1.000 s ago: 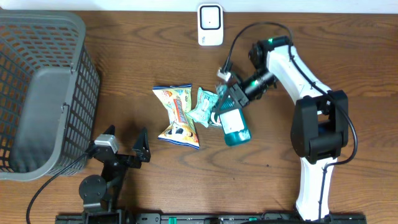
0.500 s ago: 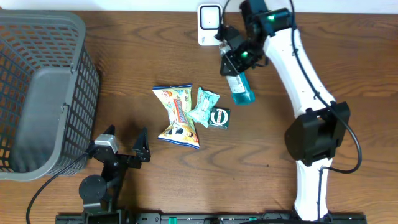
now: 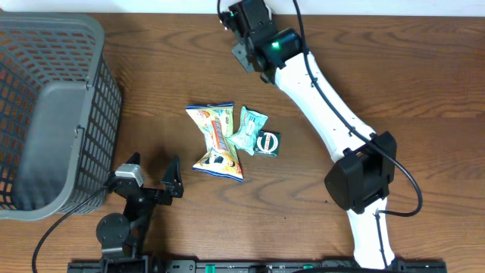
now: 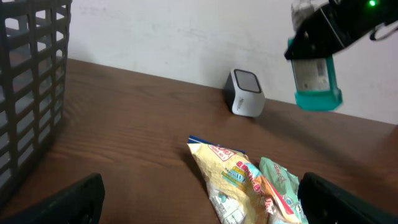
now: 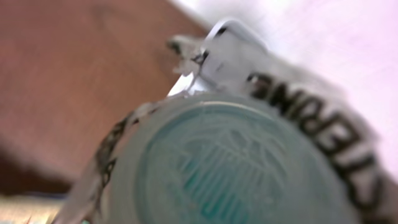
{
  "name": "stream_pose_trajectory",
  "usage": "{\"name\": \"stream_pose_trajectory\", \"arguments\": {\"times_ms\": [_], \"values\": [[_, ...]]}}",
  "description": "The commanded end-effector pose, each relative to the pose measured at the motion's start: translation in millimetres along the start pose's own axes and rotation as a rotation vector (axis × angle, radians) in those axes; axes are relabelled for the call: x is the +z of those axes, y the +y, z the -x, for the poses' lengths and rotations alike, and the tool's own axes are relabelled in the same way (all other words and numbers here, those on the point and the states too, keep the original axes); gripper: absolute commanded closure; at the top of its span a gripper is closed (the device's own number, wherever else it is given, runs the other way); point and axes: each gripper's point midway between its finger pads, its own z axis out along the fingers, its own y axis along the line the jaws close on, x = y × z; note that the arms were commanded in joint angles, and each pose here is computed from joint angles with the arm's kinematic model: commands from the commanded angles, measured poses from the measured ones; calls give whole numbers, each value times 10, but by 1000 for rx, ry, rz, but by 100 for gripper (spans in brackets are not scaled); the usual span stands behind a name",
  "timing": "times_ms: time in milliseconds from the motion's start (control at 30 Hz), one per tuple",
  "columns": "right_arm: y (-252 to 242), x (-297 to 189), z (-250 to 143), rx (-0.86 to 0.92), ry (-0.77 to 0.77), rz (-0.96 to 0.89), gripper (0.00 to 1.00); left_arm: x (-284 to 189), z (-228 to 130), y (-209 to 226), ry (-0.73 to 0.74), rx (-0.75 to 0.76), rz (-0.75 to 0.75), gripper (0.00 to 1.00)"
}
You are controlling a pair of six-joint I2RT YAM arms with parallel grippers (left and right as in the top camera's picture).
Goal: Scan the item barcode
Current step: 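Hold the Listerine bottle in front of the scanner with the right gripper, then carry the Listerine bottle to the right table edge and set it down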
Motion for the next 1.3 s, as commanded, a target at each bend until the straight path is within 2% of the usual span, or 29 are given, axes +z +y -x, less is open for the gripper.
{"name": "stream_pose_trajectory", "arguments": {"times_ms": [0, 267, 433, 633, 867, 1067, 1267], "values": [[-395, 113, 63, -1, -11, -219, 99, 9, -153, 21, 44, -10, -1, 2], [-640, 618, 160, -146, -45, -521, 99, 9, -153, 21, 44, -10, -1, 2], [-743, 856, 313, -211, -125, -694, 99, 9, -153, 21, 44, -10, -1, 2], [-626, 1048, 442, -194, -257, -687, 99, 9, -153, 21, 44, -10, -1, 2], [-615, 1058, 496, -171, -304, -693, 99, 9, -153, 21, 44, -10, -1, 2], [-871, 1024, 273, -140, -183, -774, 99, 9, -153, 21, 44, -10, -1, 2], [-1731, 826, -313, -14, 60, -963, 99, 9, -153, 21, 44, -10, -1, 2]]}}
